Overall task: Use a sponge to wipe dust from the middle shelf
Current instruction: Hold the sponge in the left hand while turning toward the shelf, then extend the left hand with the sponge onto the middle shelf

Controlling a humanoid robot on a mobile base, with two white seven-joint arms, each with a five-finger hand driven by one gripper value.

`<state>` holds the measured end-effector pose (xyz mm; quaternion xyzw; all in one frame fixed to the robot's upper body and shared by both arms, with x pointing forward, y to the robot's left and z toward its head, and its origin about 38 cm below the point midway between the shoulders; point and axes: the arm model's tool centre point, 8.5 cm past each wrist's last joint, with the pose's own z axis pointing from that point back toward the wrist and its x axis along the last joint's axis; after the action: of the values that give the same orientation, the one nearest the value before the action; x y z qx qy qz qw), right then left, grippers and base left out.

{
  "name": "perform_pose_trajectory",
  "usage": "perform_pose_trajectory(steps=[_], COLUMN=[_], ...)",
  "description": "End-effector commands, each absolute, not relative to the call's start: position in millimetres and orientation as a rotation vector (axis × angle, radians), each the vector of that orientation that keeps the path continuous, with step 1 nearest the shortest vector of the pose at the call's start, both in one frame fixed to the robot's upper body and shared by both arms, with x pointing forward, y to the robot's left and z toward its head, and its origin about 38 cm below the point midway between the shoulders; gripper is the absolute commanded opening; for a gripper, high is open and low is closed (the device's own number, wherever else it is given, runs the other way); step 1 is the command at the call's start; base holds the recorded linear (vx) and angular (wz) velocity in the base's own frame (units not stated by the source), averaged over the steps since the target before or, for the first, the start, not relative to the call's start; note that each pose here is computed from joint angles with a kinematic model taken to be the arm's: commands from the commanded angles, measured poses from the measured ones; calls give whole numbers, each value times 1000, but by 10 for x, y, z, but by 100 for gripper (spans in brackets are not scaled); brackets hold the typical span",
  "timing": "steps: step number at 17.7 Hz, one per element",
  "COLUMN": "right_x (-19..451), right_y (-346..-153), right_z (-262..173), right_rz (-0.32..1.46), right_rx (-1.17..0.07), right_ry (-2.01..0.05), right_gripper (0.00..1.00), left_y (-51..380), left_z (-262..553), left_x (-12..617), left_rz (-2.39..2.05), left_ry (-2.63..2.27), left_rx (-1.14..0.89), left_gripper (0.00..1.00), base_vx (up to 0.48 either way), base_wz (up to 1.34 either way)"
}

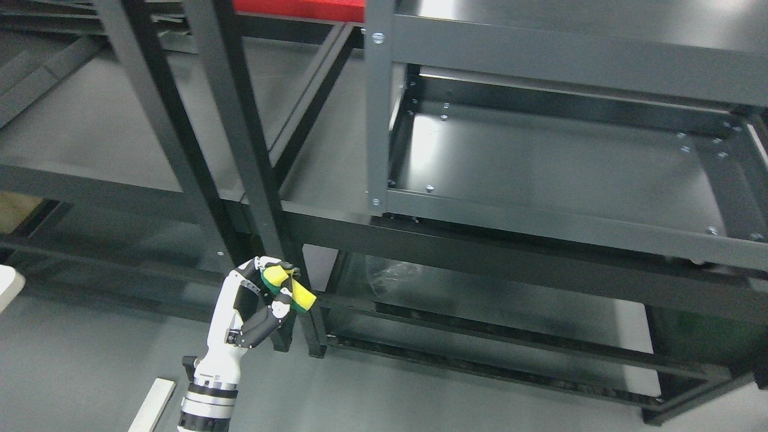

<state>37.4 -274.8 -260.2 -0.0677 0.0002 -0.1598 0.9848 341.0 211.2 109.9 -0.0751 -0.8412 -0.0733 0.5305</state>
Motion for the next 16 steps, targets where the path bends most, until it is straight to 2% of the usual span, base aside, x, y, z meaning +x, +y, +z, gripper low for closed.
perform_pose_trajectory(steps=[1,6,10,14,16], right_x=[434,434,434,434,434], right_y=[-2873,-2873,-2873,-2873,-2873], right_z=[-2589,-2589,-2589,-2589,-2589], right_rz=[-323,-323,-323,-323,-321], right_rx=[-153,-153,-153,-153,-154], right_ry=[-19,-19,-19,-19,-19], right_gripper=[100,100,100,100,100], left_y=[1869,1444,817,377,27], left_z=[1158,1575,2060,2855,3134], left_x=[3429,3674,3786,3946,3844], left_rz=[-246,-366,-608,-999,-1230], left_ry=[-2018,-2117,-2223,-2400,-2446], left_rx=[-252,-350,-452,-363,-378], left_gripper=[1,1,1,0,0], base_vx=[-133,-109,-52,13,48], base_wz=[-719,-607,-292,61,218])
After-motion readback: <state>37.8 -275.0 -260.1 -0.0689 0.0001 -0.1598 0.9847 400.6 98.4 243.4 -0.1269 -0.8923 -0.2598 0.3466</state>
